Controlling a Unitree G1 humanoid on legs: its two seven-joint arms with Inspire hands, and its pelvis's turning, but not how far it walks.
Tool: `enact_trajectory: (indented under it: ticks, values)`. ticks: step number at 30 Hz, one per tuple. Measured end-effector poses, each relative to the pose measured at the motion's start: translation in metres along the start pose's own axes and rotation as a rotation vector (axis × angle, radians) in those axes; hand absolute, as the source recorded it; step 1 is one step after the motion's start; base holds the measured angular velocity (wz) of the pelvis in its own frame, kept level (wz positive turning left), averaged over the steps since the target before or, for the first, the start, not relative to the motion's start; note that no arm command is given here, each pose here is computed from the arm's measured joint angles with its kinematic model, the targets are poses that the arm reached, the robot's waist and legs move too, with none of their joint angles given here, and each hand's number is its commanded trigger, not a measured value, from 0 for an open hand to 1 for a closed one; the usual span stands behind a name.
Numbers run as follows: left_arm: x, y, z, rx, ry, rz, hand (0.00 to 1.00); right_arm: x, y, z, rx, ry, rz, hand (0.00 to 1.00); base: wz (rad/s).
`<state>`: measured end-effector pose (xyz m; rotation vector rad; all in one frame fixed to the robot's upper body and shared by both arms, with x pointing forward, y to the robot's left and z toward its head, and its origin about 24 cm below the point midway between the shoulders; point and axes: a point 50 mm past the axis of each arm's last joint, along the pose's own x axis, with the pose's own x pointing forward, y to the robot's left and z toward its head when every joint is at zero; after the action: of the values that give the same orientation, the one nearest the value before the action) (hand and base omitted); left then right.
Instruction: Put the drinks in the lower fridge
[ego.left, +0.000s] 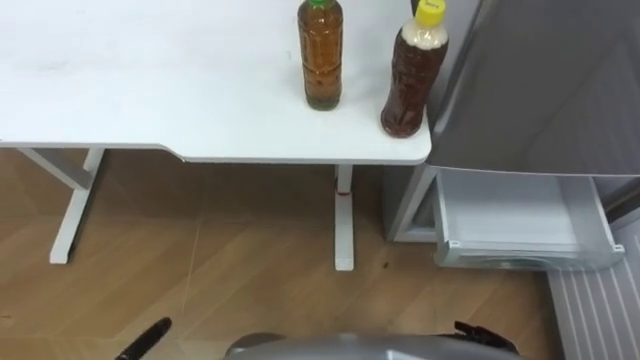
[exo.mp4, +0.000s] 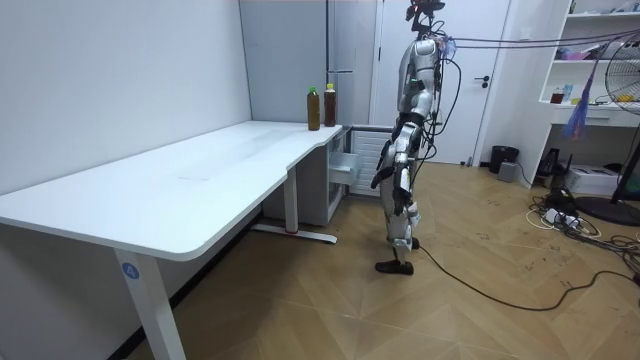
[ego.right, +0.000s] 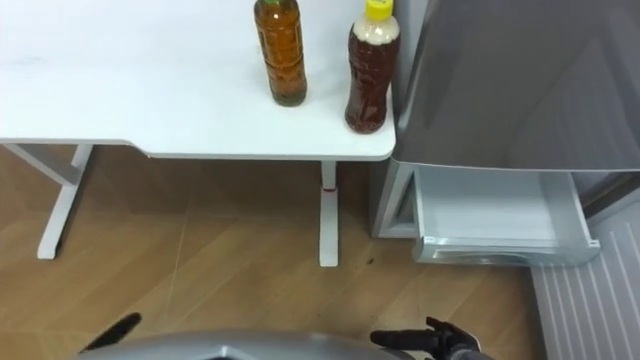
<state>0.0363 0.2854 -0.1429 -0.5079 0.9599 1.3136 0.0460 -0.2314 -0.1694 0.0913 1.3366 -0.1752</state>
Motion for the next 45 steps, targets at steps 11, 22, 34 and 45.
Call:
enact_trajectory:
  ticks: [11,22,34,45]
  values:
    - [-0.037,-0.046,0.089,-0.16,-0.451,-0.015,0.0,-0.002,-0.002,0.005,-0.083,-0.063,-0.027,0.0,0.04]
    - [-0.087,-0.065,0.134,-0.242,-0.781,-0.079,0.0,-0.002,-0.003,0.003,-0.098,-0.073,-0.054,0.0,0.03]
    - [-0.177,-0.077,0.177,-0.348,-1.164,-0.408,0.0,-0.002,-0.004,0.0,-0.08,-0.082,-0.037,0.0,0.03]
    - [-0.238,-0.112,0.157,-0.211,-1.246,-0.92,0.0,-0.001,0.001,0.007,-0.077,-0.1,0.025,0.0,0.02]
